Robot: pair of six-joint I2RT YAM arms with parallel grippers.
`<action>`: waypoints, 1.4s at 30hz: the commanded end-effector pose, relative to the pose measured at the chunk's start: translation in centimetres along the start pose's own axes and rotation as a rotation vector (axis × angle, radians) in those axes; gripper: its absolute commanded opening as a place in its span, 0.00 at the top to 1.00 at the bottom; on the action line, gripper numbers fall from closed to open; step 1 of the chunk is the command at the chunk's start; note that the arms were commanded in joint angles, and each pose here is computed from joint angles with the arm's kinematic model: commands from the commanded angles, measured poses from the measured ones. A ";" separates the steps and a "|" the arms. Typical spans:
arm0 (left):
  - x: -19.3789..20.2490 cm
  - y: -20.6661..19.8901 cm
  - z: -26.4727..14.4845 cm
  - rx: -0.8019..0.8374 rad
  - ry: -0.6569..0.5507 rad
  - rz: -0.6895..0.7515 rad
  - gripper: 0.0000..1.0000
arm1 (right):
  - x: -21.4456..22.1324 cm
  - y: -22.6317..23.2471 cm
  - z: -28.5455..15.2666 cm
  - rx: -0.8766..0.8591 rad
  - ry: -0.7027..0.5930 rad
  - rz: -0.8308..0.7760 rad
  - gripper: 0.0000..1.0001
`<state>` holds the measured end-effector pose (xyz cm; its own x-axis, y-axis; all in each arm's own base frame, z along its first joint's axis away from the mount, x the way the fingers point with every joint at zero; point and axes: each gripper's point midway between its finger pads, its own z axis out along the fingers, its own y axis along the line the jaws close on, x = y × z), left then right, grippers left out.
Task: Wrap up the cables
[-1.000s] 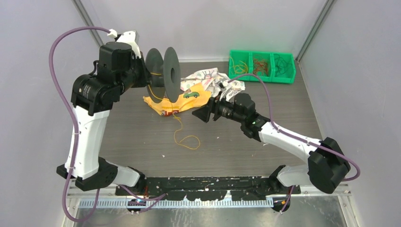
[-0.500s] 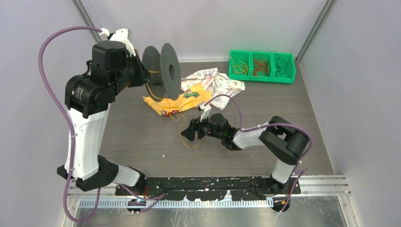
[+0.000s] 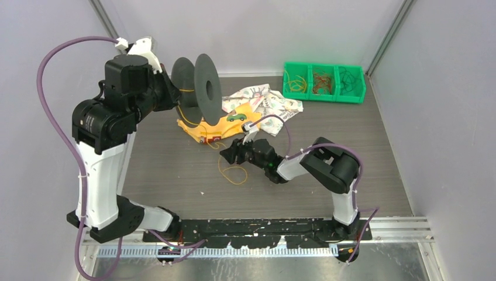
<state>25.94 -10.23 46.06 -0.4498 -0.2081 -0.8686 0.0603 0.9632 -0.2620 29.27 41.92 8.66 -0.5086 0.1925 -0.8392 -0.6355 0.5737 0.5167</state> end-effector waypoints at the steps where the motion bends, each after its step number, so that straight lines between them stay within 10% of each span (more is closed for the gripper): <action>1: -2.3 -0.2 -1.6 0.032 -0.111 -0.049 1.00 | -3.4 0.3 1.5 0.016 -0.159 0.037 0.71; 4: -2.1 0.1 -1.4 0.013 -0.110 -0.045 0.99 | -4.5 0.2 0.9 0.046 -0.177 0.037 0.99; 24: 5.5 -5.9 -3.4 0.496 0.109 0.100 0.99 | -11.8 -13.6 -5.4 0.430 0.241 0.222 0.99; 42: 13.1 -3.0 4.7 0.318 0.353 0.163 0.99 | -19.2 -14.6 -7.0 0.488 0.269 0.212 0.99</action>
<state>22.47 -16.15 32.07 -0.7499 0.0754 -0.6572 0.3621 0.8782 -0.3125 44.34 24.36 17.47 -0.7580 0.1882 -0.6245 -0.1887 0.8532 0.4862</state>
